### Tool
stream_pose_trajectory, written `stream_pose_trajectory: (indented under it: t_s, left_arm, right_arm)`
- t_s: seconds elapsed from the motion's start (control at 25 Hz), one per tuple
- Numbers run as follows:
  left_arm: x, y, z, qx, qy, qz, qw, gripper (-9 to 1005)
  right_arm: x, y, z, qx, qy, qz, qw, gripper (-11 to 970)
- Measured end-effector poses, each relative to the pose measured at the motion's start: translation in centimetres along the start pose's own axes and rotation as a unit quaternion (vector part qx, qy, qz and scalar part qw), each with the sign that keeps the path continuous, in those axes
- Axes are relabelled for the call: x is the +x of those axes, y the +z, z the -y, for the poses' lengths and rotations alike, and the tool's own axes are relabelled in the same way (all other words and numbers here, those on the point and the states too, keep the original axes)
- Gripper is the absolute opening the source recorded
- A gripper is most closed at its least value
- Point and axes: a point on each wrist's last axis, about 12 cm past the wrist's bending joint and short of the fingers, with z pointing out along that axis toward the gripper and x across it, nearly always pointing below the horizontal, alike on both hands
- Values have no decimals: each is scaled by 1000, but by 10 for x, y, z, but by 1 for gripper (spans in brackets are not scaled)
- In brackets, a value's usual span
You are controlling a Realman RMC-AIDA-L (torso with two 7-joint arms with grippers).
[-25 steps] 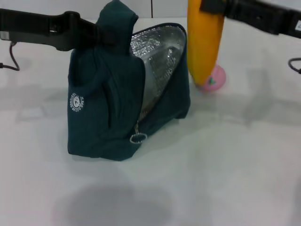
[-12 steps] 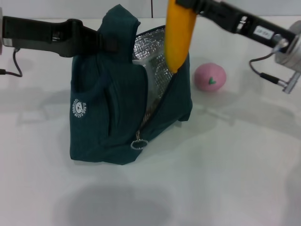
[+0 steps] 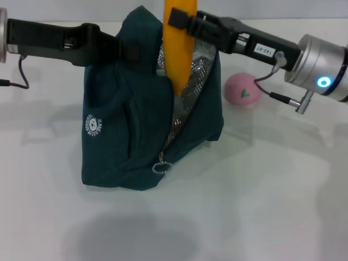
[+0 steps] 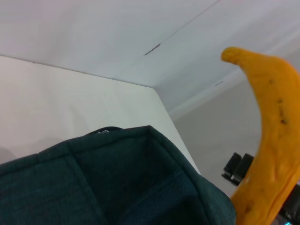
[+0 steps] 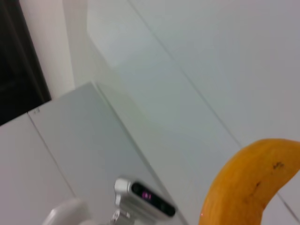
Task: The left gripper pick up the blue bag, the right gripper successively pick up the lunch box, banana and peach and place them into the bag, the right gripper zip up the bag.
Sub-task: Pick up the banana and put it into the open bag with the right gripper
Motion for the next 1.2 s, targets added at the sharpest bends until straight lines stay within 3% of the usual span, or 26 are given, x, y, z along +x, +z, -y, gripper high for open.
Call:
stream_pose_trajectory:
  t_s: [0.64, 1.2]
  left_arm:
    - [2, 0, -1, 0, 1, 1, 1000, 54]
    - [3, -2, -2, -1, 0, 1, 1000, 56]
  right_arm:
    - [25, -3, -2, 7, 14, -64, 998, 446]
    - [32, -9, -3, 10, 14, -65, 998, 451]
